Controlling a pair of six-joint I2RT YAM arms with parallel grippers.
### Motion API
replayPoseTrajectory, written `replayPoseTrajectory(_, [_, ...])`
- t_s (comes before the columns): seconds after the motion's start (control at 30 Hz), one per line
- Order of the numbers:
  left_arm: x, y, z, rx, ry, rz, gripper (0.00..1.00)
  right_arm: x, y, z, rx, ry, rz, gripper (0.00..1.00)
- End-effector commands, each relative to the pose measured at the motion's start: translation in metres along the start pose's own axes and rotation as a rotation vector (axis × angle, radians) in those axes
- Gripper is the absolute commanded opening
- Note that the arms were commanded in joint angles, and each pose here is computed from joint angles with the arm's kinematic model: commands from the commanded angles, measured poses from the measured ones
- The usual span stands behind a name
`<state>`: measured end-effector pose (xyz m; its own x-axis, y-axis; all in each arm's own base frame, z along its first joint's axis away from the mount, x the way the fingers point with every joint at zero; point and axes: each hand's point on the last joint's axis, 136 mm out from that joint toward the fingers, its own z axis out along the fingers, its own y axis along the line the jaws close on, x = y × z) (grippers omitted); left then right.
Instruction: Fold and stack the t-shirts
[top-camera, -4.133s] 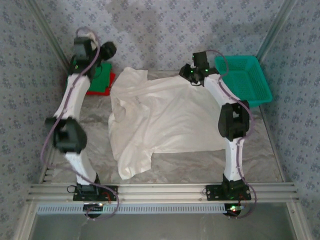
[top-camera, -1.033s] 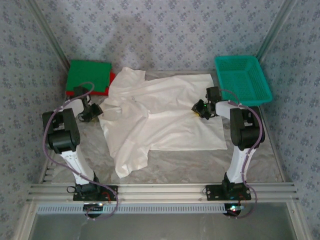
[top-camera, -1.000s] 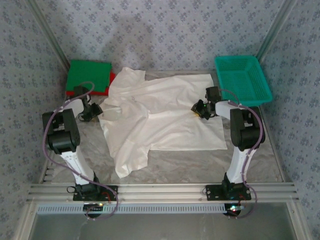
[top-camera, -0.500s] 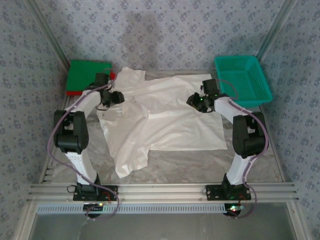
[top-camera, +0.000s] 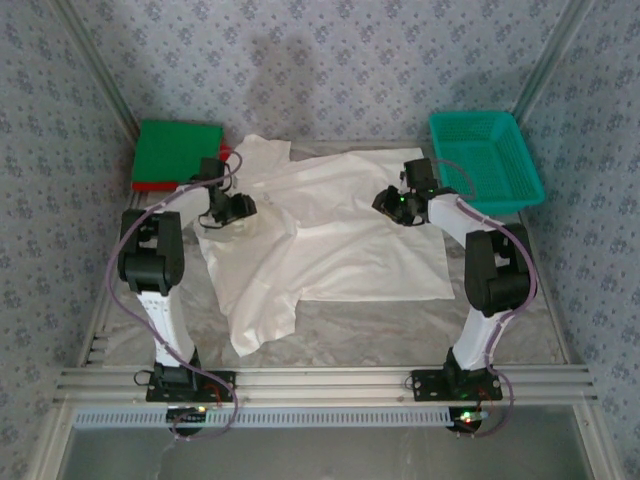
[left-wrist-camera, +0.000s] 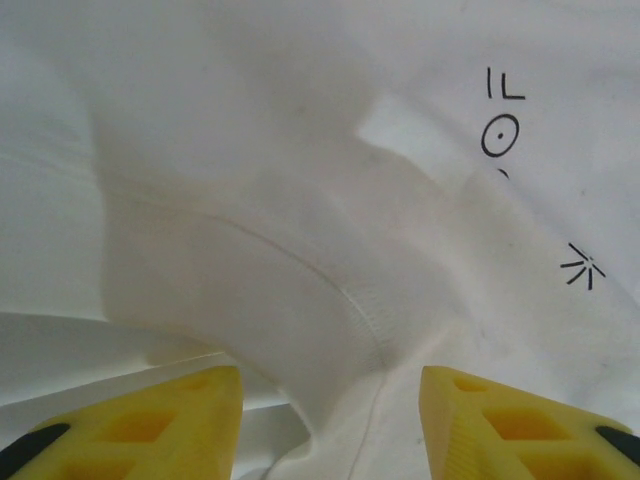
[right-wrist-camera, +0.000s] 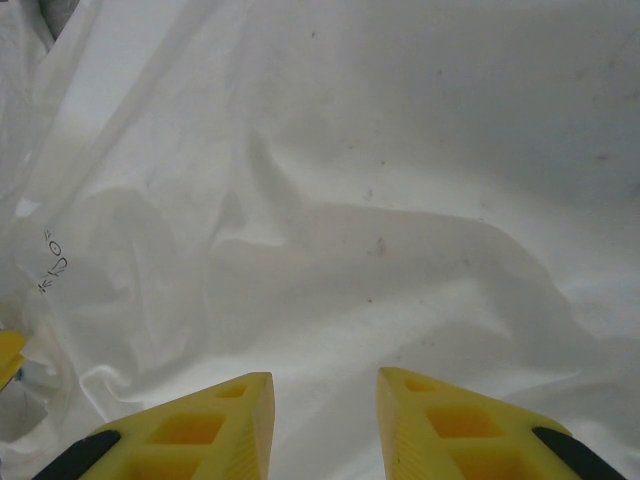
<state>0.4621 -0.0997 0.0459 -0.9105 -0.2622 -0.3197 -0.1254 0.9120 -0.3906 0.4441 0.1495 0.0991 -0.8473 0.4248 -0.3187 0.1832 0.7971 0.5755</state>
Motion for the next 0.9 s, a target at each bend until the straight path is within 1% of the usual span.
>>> replayPoseTrajectory(0.0, [0.009, -0.009, 0.008, 0.051, 0.019, -0.023, 0.49, 0.005, -0.004, 0.007, 0.014, 0.024, -0.007, 0.35])
replayPoseTrajectory(0.13, [0.016, -0.005, 0.013, 0.045, 0.032, -0.027, 0.48, 0.006, -0.006, 0.009, 0.015, 0.03, -0.003, 0.35])
replayPoseTrajectory(0.2, [0.018, -0.004, 0.012, 0.043, 0.03, -0.027, 0.36, 0.007, -0.006, 0.01, 0.016, 0.032, -0.004, 0.35])
replayPoseTrajectory(0.23, [0.017, -0.004, 0.01, 0.042, 0.027, -0.026, 0.34, 0.007, -0.007, 0.01, 0.018, 0.032, -0.002, 0.35])
replayPoseTrajectory(0.27, [0.016, -0.005, 0.007, 0.041, 0.023, -0.025, 0.3, 0.007, -0.008, 0.011, 0.02, 0.032, -0.002, 0.35])
replayPoseTrajectory(0.33, [0.015, -0.005, 0.0, 0.032, 0.012, -0.017, 0.17, 0.006, -0.012, 0.011, 0.032, 0.027, 0.003, 0.35])
replayPoseTrajectory(0.43, [0.009, -0.001, -0.015, -0.001, -0.009, -0.008, 0.08, 0.005, -0.022, 0.015, 0.052, 0.022, 0.02, 0.35])
replayPoseTrajectory(0.53, [0.004, 0.007, -0.03, -0.017, -0.012, -0.017, 0.06, 0.007, -0.043, 0.025, 0.093, 0.038, 0.055, 0.35])
replayPoseTrajectory(0.6, [0.002, 0.019, -0.039, -0.032, -0.01, -0.032, 0.05, 0.011, -0.059, 0.033, 0.119, 0.054, 0.081, 0.34])
replayPoseTrajectory(0.67, [0.002, 0.033, -0.047, -0.052, -0.003, -0.052, 0.05, 0.008, -0.067, 0.036, 0.133, 0.04, 0.094, 0.33])
replayPoseTrajectory(0.7, [0.003, 0.041, -0.05, -0.067, 0.005, -0.062, 0.04, 0.019, -0.082, 0.04, 0.16, 0.064, 0.112, 0.33])
replayPoseTrajectory(0.87, [0.011, 0.076, -0.051, -0.123, 0.062, -0.111, 0.06, 0.021, -0.1, 0.044, 0.192, 0.059, 0.156, 0.32])
